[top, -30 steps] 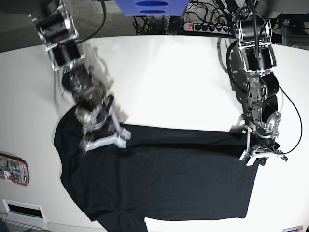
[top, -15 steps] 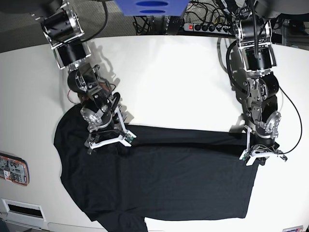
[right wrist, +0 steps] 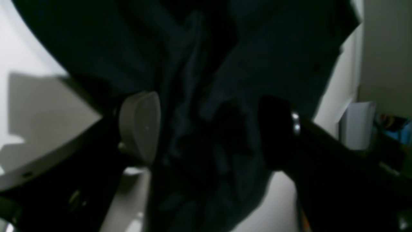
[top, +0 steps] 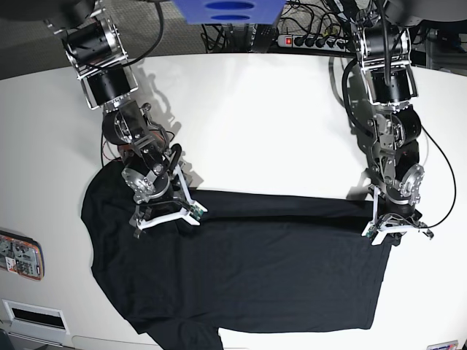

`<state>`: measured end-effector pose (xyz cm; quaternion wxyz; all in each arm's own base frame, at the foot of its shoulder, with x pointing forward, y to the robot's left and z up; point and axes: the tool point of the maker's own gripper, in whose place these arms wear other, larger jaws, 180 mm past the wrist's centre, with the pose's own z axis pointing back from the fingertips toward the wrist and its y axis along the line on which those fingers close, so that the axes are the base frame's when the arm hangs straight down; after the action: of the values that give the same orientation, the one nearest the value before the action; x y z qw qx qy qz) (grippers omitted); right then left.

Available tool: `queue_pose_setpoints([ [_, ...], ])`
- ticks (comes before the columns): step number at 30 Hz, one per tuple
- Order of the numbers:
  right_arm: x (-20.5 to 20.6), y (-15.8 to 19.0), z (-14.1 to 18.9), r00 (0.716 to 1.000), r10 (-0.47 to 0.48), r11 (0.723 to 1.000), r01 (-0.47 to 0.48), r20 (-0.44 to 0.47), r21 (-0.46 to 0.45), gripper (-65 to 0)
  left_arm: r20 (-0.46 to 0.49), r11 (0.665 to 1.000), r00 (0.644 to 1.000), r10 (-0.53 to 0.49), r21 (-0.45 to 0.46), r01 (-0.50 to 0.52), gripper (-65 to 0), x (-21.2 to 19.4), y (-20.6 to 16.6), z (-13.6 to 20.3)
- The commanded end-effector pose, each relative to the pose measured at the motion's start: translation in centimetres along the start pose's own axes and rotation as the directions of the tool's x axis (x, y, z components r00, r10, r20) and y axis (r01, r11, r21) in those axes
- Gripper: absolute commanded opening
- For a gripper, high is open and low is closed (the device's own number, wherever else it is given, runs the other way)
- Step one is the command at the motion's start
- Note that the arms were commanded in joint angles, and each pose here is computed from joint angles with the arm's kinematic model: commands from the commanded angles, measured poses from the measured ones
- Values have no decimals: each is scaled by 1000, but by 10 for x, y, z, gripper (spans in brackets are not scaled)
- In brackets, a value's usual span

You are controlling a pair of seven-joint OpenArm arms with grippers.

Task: Fold the T-shirt properly
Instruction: 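Shift the right gripper along the held shirt edge, then move the left gripper inward along the shirt edge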

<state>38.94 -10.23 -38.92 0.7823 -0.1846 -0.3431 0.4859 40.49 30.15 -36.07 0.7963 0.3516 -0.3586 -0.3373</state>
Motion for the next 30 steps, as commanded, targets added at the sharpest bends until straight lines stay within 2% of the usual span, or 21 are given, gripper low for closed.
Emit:
queue_pose_setpoints([
  [1, 17, -27, 7, 999, -1, 997, 4, 51, -71, -189, 7, 999, 1000, 5, 37, -6, -650, 4, 18, -5],
  [4, 28, -35, 15, 996, 5, 995, 3, 84, -98, -189, -12, 1000, 1000, 2, -3, -2, -650, 5, 11, -20],
  [8, 35, -46, 26, 997, 6, 991, 5, 83, -132, -189, -59, 998, 996, -63, -7, 63, -650, -6, 15, -28],
  [11, 47, -56, 38, 993, 9, 986, 11, 119, -166, -189, -63, 991, 989, -135, 4, 136, -604, 4, 20, -32],
  [14, 61, -66, 52, 986, 16, 980, 18, 165, -200, -189, -46, 978, 977, -207, 2, 207, -627, 19, 20, -36],
  [18, 71, -72, 63, 979, 22, 974, 24, 201, -226, -189, -51, 974, 973, -227, -21, 226, -650, 28, 22, -48],
  [26, 72, -72, 64, 979, 24, 974, 23, 204, -227, -189, -46, 968, 968, -247, -47, 245, -650, 36, 17, -54],
  [30, 62, -53, 61, 983, 15, 982, 21, 185, -189, -189, -75, 965, 962, -263, -37, 261, -650, 35, 24, -55],
])
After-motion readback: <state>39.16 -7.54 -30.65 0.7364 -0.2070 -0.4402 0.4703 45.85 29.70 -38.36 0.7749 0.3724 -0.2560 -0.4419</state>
